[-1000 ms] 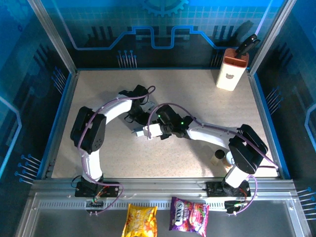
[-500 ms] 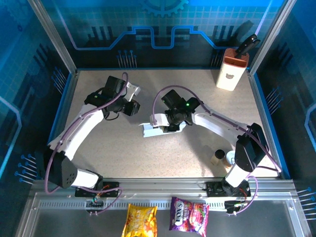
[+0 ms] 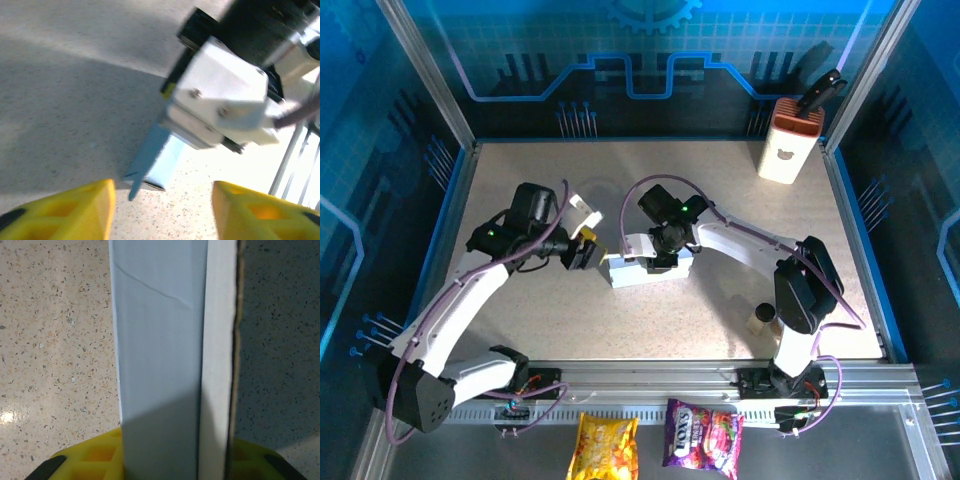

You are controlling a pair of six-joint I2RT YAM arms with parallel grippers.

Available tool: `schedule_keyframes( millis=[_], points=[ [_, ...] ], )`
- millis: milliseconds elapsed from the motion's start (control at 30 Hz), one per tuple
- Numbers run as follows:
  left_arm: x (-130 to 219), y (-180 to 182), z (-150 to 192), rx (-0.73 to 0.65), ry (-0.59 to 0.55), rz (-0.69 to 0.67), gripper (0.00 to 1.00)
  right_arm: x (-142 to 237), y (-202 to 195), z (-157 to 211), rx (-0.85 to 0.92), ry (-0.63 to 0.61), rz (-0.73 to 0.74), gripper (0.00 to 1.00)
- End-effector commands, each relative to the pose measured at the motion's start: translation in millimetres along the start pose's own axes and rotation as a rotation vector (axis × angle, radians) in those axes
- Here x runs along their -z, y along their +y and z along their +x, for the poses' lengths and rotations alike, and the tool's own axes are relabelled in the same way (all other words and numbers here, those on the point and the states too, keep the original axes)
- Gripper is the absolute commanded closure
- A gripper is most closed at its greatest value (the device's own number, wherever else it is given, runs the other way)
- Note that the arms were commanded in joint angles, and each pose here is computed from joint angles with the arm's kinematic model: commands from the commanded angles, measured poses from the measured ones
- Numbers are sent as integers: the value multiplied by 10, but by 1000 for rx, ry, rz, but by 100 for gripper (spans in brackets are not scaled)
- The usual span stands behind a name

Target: Fold the paper box

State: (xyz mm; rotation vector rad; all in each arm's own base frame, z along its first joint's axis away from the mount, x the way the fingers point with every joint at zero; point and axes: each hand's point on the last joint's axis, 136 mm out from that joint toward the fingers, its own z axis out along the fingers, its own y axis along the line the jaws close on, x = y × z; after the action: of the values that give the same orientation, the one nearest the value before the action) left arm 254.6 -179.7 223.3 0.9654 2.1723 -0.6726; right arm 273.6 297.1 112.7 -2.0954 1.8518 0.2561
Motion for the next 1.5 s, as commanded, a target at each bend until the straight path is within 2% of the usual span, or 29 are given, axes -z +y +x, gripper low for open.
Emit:
schedule_keyframes(
  millis=[0,67,233,667,767,900,1033,1167,1333,1467],
  points=[
    [-29,-179,91,-252,-60,85,32,-83,80,27,-24,-8,-41,69],
    [-85,-148,194,-306,-52,71,27,-69,81,29,-21,-9,-38,69],
    [-258,-104,366,-348,-4,102,24,-21,74,-9,-6,-29,-24,69],
    [-566,28,441,-372,-7,133,24,40,107,-161,34,-81,-14,68],
    [-601,44,448,-374,-14,132,27,46,116,-209,41,-99,-16,68],
    [-652,27,502,-371,-7,159,36,51,107,-247,44,-118,-13,69],
    [-694,35,578,-370,15,168,49,51,101,-249,51,-121,-10,68],
    [-705,69,622,-376,31,150,62,80,95,-226,42,-131,-6,64],
    [-709,84,658,-372,47,144,68,206,69,-170,14,-188,16,55],
    [-682,82,687,-383,54,131,69,342,25,49,-40,-233,29,49]
  ],
)
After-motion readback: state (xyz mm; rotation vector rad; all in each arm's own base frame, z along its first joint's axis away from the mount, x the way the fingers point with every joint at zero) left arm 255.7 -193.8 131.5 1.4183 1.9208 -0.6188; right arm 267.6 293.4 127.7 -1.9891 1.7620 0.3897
